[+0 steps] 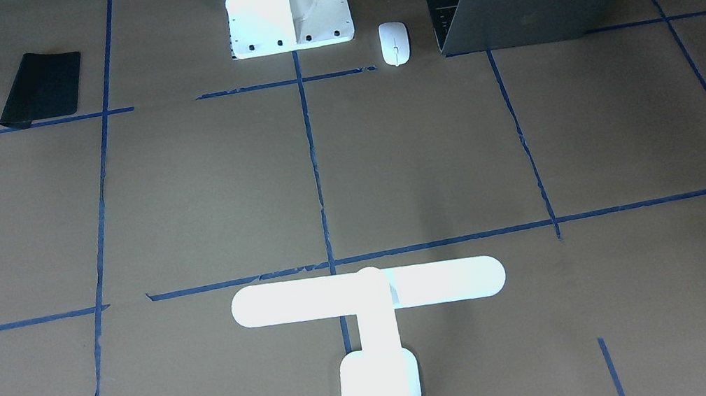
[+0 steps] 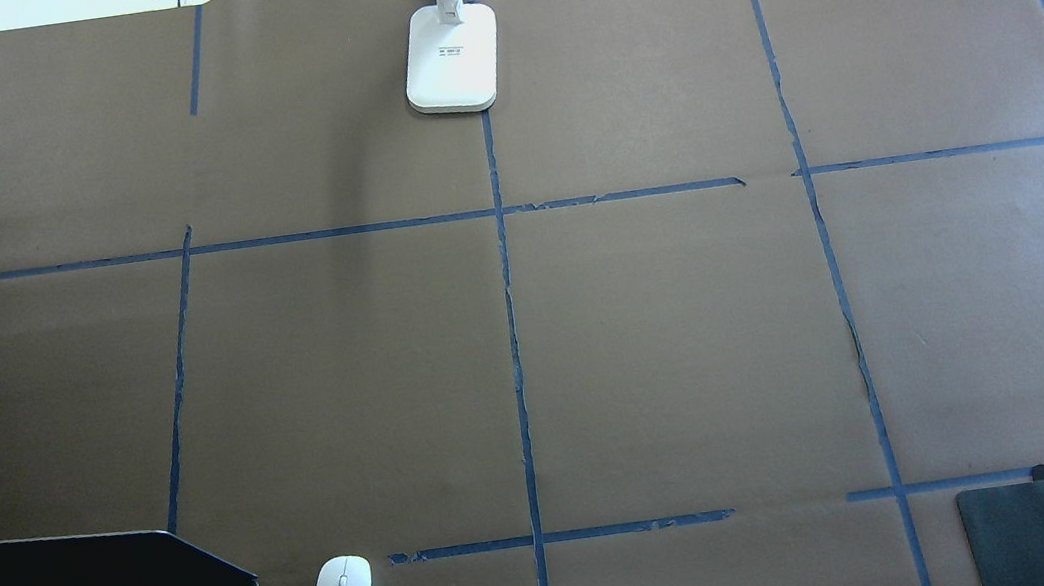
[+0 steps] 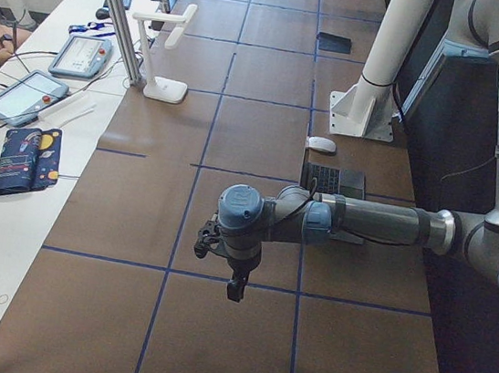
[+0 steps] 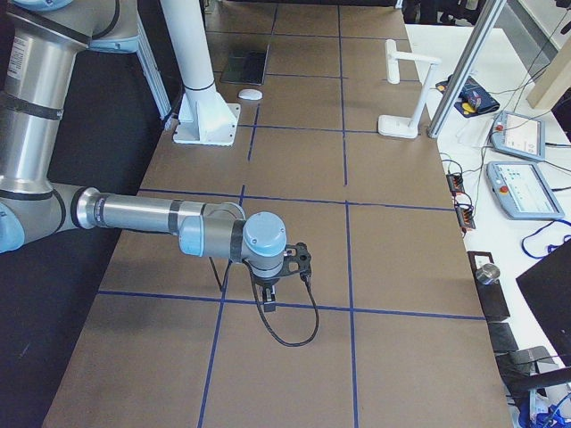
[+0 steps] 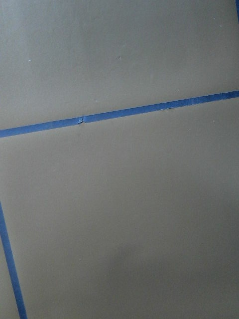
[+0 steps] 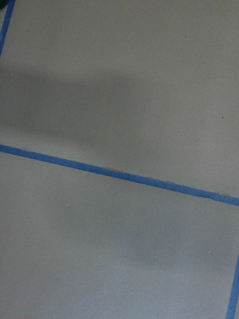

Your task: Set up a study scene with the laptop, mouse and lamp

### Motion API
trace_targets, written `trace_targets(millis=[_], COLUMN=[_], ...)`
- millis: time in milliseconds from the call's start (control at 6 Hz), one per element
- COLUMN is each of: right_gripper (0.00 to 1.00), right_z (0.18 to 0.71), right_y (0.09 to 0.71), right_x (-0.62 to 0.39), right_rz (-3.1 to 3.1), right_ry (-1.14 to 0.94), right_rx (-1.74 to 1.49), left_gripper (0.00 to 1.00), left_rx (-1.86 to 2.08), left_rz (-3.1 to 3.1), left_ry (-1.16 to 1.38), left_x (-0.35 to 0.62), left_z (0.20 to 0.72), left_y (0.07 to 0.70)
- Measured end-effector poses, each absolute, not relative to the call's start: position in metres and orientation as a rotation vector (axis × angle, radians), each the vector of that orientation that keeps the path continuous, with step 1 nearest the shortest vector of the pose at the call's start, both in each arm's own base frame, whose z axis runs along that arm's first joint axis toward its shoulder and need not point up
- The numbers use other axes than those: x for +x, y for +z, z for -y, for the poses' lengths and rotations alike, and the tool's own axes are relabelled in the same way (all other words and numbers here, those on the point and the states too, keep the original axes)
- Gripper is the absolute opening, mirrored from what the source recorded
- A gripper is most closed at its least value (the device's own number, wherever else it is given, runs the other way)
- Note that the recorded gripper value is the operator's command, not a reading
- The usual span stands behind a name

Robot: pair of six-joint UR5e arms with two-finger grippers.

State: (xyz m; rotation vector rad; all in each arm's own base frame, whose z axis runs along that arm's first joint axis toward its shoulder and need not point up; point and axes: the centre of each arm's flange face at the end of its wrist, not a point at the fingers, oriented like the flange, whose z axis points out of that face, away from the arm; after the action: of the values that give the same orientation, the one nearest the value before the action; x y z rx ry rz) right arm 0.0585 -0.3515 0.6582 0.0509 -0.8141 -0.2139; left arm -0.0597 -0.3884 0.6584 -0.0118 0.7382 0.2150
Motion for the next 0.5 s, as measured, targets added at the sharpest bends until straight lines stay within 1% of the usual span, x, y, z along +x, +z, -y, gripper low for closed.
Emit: trace_targets(millis=[500], right_gripper=[1.0], right_z=[0.3515], right_y=[0.6581], right_x=[0.0585], right_rz=[0.814], right_ry=[-0.214], right_rx=[0.051], left_gripper=[1.0], left_rx=[-0.009], left_rz=[-0.737], left_ry=[0.219], left_x=[-0.0587], left_z=[0.3888], left_y=[0.6564])
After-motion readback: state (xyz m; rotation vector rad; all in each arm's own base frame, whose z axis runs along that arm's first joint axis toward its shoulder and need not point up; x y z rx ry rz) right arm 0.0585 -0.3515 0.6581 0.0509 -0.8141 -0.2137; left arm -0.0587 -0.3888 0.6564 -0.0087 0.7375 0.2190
